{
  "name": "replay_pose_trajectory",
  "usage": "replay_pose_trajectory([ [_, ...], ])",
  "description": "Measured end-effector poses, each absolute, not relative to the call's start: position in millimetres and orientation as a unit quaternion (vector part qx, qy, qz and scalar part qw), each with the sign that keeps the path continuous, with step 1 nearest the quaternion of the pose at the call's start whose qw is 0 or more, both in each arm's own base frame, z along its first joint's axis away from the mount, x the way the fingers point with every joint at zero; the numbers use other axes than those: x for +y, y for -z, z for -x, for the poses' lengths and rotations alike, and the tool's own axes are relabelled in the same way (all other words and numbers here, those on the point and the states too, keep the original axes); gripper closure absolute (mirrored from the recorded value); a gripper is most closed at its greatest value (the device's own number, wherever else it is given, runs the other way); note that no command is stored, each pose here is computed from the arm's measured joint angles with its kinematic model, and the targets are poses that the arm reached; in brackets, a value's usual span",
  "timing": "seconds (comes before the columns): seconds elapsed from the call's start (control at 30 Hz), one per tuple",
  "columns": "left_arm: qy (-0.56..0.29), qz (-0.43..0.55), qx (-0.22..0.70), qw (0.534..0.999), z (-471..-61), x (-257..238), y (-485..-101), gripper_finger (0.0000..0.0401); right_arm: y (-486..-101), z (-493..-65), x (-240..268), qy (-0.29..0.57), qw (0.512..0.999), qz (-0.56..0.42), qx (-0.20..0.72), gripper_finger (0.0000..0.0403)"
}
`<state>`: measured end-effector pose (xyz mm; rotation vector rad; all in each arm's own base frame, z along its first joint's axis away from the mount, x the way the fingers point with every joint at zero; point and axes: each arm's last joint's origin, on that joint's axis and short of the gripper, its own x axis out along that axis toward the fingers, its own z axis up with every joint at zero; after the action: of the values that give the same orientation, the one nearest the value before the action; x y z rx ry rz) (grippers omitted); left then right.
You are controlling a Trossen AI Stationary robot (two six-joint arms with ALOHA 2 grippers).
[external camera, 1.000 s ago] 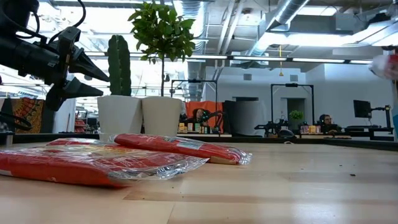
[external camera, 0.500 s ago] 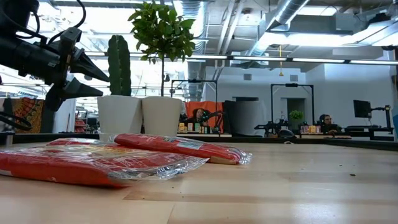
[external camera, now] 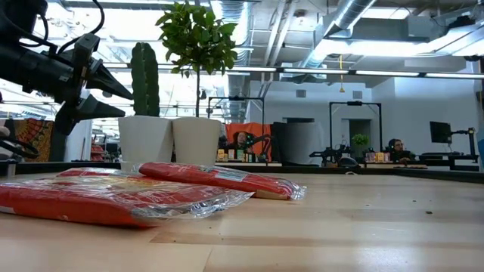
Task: Sort popcorn bags into baskets
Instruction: Put the red popcorn bag into the blue bin
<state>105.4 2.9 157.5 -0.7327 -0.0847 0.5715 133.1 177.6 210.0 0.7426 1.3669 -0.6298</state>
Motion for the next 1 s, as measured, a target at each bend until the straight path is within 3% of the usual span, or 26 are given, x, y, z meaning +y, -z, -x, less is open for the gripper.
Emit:
replay_pose_trajectory([
  [0.2,-0.275,0.355,-0.041,0.892,-105,3,-158,0.0218,-242,-151,166,0.220,0.693,-0.386,0.567,0.0197],
  [0.37,-0.275,0.356,-0.042,0.892,-105,3,-158,0.0218,-274,-184,151,0.163,0.775,-0.403,0.459,0.0205],
  [0.5,-0.273,0.357,-0.041,0.893,-106,3,-158,0.0218,-286,-221,134,0.125,0.841,-0.360,0.385,0.0218],
  [0.73,-0.253,0.361,-0.032,0.897,-106,2,-158,0.0218,-272,-292,104,0.074,0.913,-0.234,0.326,0.0232],
  [1.0,-0.248,0.361,-0.029,0.899,-106,1,-158,0.0218,-228,-349,66,0.082,0.910,-0.137,0.382,0.0219],
])
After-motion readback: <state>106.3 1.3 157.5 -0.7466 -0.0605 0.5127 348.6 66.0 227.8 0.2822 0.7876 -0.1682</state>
